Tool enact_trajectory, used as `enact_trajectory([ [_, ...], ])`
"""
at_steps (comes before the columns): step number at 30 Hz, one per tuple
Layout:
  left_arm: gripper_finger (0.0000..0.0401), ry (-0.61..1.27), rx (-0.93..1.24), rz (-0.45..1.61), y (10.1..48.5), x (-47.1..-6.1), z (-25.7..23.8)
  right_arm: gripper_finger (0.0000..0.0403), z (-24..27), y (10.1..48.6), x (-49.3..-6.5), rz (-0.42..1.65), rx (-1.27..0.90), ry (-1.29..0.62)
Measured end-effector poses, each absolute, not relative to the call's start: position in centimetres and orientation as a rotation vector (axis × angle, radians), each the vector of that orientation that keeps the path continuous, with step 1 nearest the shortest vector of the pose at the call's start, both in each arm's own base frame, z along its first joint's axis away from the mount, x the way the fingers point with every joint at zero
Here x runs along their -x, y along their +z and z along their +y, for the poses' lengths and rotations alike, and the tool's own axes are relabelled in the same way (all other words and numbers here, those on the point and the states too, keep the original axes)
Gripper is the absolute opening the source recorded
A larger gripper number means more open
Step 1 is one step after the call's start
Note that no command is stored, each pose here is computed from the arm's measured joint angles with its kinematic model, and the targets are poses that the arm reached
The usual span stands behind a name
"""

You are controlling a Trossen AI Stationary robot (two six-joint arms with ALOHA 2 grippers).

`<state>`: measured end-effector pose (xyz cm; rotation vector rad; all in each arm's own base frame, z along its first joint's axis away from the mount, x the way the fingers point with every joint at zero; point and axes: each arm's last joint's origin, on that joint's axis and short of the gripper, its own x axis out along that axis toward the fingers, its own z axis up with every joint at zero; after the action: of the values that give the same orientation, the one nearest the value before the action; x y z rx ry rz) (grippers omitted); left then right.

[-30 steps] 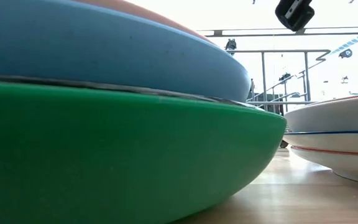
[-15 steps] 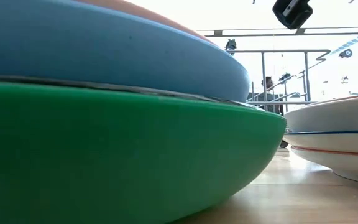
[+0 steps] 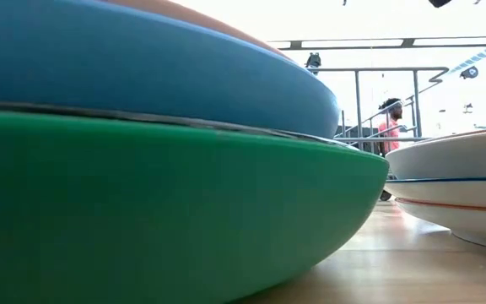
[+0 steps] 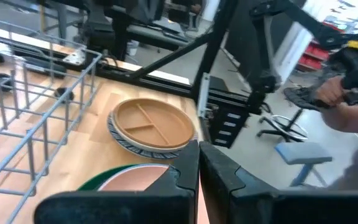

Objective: Sort dishes
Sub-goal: Put the brown plate into the dish rack

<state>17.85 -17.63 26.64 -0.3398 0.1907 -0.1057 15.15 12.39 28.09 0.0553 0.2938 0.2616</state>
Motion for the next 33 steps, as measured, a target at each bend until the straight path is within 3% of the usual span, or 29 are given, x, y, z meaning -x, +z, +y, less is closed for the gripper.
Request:
enact_trajectory([
  [7,0.0000,0.008,0.300,0.169,25.2,-18.9,-18.4,0.0002,13.6,27.1,-13.5,0.397,-0.119,0.273],
  [15,0.0000,0.015,0.202,0.217,23.9,-20.9,-20.8,0.0002,14.6,25.3,-12.6,0.533,-0.188,0.217],
  [27,0.0000,0.020,-0.037,0.317,24.8,-22.7,-23.0,0.0002,18.4,23.5,-12.6,0.694,-0.154,0.066],
  [33,0.0000,0.022,-0.090,0.301,25.3,-22.3,-22.5,0.0002,19.2,23.6,-12.7,0.590,-0.098,0.020],
])
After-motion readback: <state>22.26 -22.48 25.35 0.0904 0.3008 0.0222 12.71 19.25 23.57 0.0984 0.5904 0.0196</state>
